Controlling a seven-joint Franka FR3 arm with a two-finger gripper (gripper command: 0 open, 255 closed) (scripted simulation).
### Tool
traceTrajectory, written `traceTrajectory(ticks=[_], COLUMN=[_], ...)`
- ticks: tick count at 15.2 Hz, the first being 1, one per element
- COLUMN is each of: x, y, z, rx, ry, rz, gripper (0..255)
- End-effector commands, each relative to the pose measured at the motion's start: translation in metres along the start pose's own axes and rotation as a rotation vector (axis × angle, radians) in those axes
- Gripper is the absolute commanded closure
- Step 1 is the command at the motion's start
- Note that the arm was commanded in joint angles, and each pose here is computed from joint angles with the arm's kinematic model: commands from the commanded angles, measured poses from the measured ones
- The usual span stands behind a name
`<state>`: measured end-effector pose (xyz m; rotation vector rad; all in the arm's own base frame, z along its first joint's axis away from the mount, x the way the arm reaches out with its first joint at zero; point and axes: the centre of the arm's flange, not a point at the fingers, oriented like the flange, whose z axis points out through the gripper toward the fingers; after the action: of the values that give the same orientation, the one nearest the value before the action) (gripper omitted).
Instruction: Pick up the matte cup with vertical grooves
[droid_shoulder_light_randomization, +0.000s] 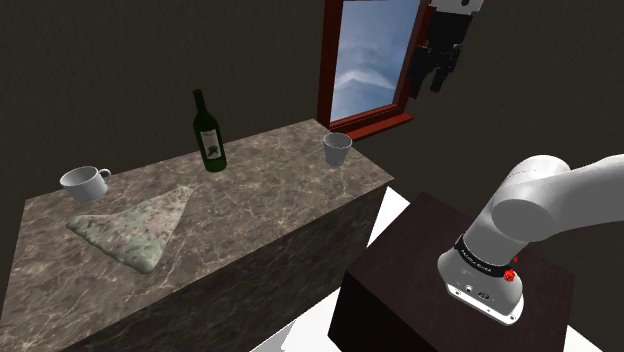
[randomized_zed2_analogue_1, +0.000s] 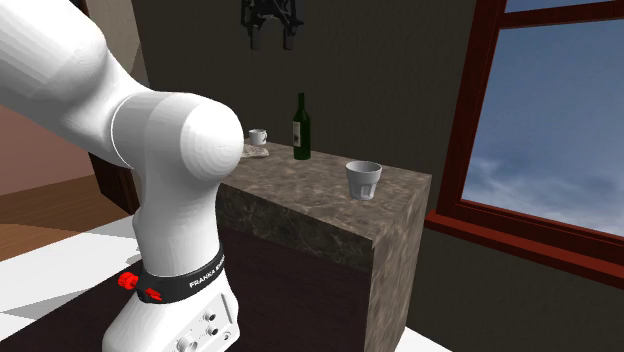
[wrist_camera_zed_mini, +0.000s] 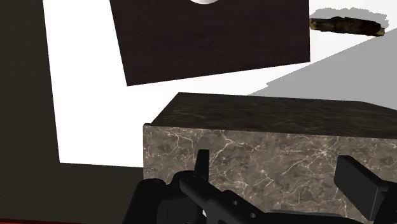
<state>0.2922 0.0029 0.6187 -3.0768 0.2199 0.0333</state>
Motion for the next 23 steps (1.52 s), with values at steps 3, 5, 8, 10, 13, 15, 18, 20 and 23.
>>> traceTrajectory(ticks=[3, 5, 8, 10, 13, 15, 18, 20, 23], x=[0.018, 0.036, 0.063, 0.081, 0.108, 0.126, 0.154, 0.172, 0.199], y=[0.010, 0.020, 0.035, 0.045, 0.059, 0.069, 0.083, 0.093, 0.107], z=[0.017, 0.033, 0.059, 0.075, 0.101, 0.118, 0.143, 0.160, 0.185], rx=[0.006, 0.012, 0.022, 0.028, 0.037, 0.043, 0.052, 0.058, 0.068], ry=[0.002, 0.004, 0.006, 0.008, 0.011, 0.012, 0.015, 0.017, 0.019], rz=[0.002, 0.003, 0.006, 0.008, 0.010, 0.012, 0.014, 0.016, 0.018], gripper=[0, 0, 0, 0, 0, 0, 0, 0, 0])
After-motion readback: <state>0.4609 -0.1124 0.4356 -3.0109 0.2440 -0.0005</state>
